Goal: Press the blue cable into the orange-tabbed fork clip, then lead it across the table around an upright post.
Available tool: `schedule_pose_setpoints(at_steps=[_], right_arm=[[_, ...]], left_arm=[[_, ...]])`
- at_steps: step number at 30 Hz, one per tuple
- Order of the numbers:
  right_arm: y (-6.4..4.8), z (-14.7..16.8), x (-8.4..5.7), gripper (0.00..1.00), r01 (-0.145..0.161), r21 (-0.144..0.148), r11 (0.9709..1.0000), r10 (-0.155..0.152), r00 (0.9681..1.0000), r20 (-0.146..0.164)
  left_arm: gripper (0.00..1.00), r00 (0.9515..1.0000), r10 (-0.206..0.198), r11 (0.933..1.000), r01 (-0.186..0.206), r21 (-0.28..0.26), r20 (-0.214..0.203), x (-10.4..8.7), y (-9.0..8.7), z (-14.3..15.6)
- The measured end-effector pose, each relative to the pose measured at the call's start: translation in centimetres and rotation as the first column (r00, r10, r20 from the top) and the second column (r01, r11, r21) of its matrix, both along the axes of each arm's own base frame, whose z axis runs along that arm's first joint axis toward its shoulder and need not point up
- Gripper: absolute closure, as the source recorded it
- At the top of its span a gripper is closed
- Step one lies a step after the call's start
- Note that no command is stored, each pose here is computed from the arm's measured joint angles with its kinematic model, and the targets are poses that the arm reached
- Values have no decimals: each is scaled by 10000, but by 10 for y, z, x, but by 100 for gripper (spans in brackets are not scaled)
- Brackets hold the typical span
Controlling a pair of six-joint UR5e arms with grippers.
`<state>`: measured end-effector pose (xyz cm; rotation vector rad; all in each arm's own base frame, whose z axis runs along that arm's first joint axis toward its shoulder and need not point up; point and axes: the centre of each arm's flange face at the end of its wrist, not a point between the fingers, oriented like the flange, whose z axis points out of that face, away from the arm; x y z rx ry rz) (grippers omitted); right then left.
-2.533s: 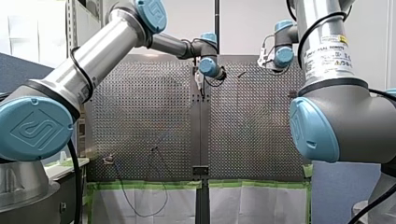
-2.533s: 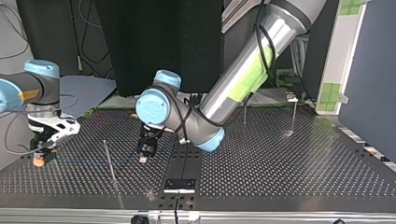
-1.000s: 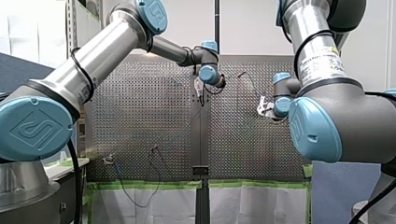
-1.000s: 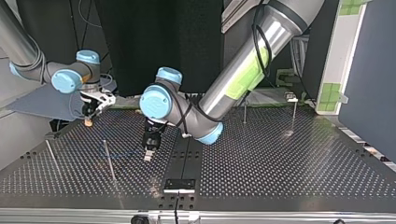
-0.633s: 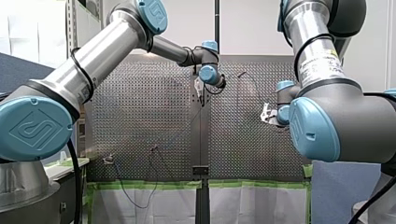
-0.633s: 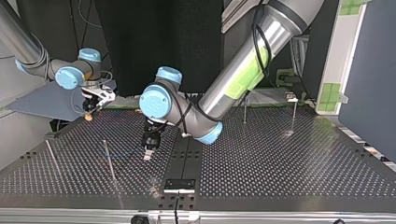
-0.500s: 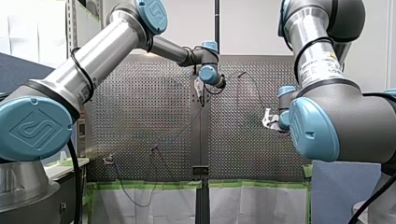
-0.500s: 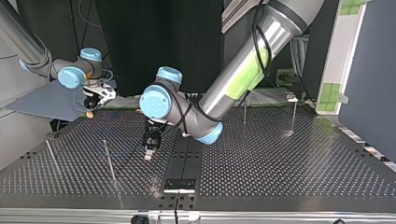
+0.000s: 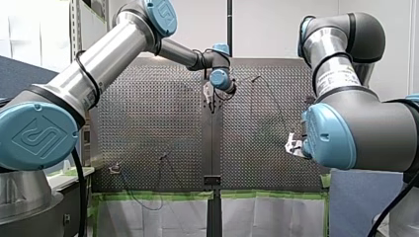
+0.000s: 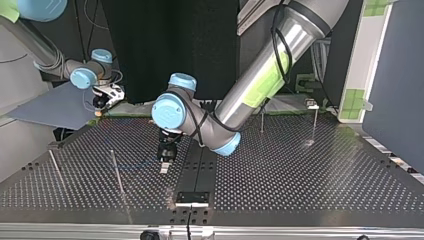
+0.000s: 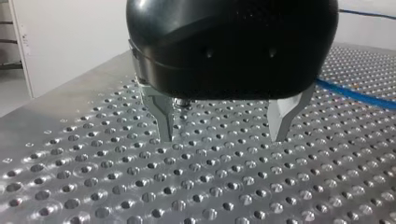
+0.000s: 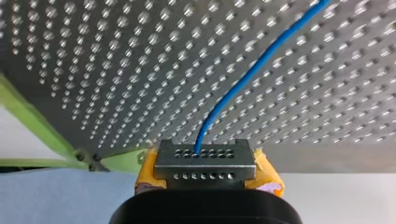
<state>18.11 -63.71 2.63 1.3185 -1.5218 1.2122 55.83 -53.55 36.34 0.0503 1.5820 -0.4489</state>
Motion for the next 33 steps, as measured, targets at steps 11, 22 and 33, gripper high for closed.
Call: schedule_pose_setpoints(at_steps=[11,22,33], right_arm=[[-5,-59,-47,100,592,89,9982,-582,9942,-899],[-17,-79,-82,100,620,-281,9977,-655,9861,-1525],[-21,-79,-76,100,227,-579,9981,-311,9885,-1478]], left_arm=[[1,9995,304,9995,-304,34,-58,1,4,-1],[1,9987,383,9990,-376,222,-327,-4,5,-3],[1,9910,169,9999,-167,24,-1328,-25,-2,-11]])
